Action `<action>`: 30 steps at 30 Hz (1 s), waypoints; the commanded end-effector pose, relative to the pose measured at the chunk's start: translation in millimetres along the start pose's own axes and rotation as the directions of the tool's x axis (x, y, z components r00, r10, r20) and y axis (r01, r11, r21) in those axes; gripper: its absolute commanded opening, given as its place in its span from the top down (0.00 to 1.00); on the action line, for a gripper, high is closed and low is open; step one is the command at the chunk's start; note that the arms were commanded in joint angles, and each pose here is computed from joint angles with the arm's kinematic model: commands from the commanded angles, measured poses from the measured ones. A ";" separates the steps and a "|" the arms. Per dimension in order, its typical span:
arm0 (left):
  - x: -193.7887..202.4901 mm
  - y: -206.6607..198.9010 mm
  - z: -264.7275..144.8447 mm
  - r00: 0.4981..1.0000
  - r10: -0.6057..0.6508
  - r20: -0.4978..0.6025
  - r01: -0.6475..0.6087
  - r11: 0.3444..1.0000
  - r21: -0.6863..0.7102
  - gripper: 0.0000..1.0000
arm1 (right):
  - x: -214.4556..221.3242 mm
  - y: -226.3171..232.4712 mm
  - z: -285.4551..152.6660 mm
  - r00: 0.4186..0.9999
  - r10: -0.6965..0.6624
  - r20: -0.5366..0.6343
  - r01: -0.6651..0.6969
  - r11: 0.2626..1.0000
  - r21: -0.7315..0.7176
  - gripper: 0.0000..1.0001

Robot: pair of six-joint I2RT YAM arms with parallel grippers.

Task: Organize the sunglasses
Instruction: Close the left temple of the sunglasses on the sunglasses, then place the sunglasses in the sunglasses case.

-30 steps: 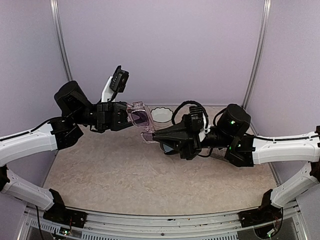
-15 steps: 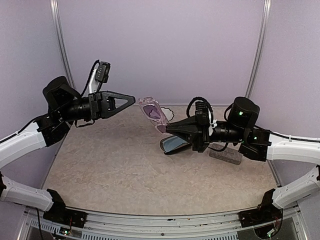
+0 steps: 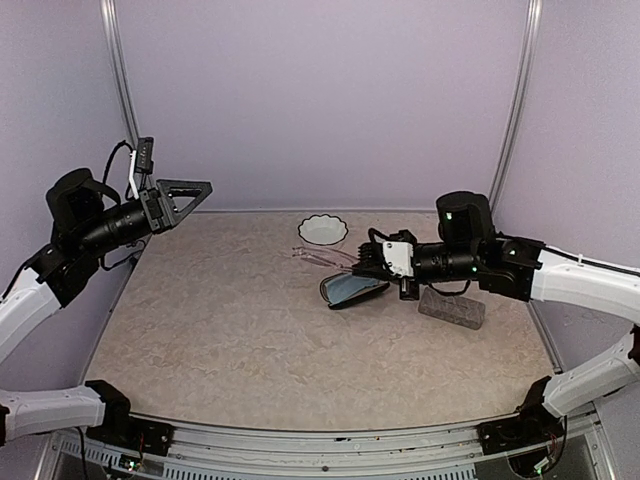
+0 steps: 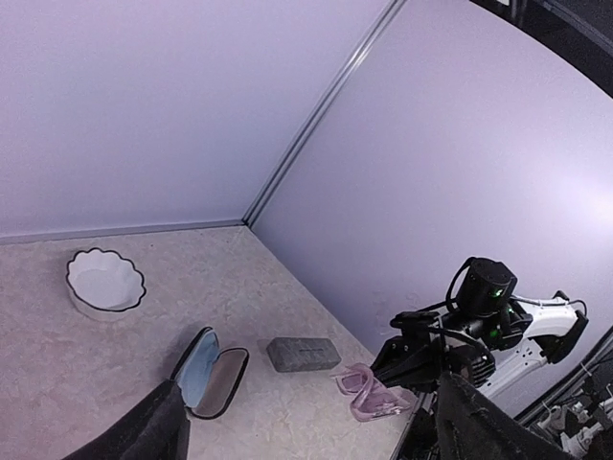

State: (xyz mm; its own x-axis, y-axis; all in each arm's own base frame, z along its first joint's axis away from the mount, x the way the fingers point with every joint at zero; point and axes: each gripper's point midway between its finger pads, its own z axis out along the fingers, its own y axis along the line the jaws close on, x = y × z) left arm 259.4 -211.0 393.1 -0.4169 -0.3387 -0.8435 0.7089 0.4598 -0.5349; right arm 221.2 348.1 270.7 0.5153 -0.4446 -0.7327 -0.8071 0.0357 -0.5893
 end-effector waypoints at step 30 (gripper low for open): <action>58.0 61.3 -32.4 0.985 0.044 -0.168 -0.084 0.967 -0.240 0.01 | 212.9 -20.2 43.1 0.721 -0.369 -0.587 0.131 0.904 -0.406 1.00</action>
State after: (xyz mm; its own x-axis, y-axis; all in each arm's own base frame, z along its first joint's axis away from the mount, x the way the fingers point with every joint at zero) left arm 258.5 -175.6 315.6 -0.4763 -0.1906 -0.8584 0.5752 0.6708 -0.4681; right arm 356.7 287.5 114.5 0.4827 -0.8699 -0.1015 -0.7754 -0.3706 -0.5112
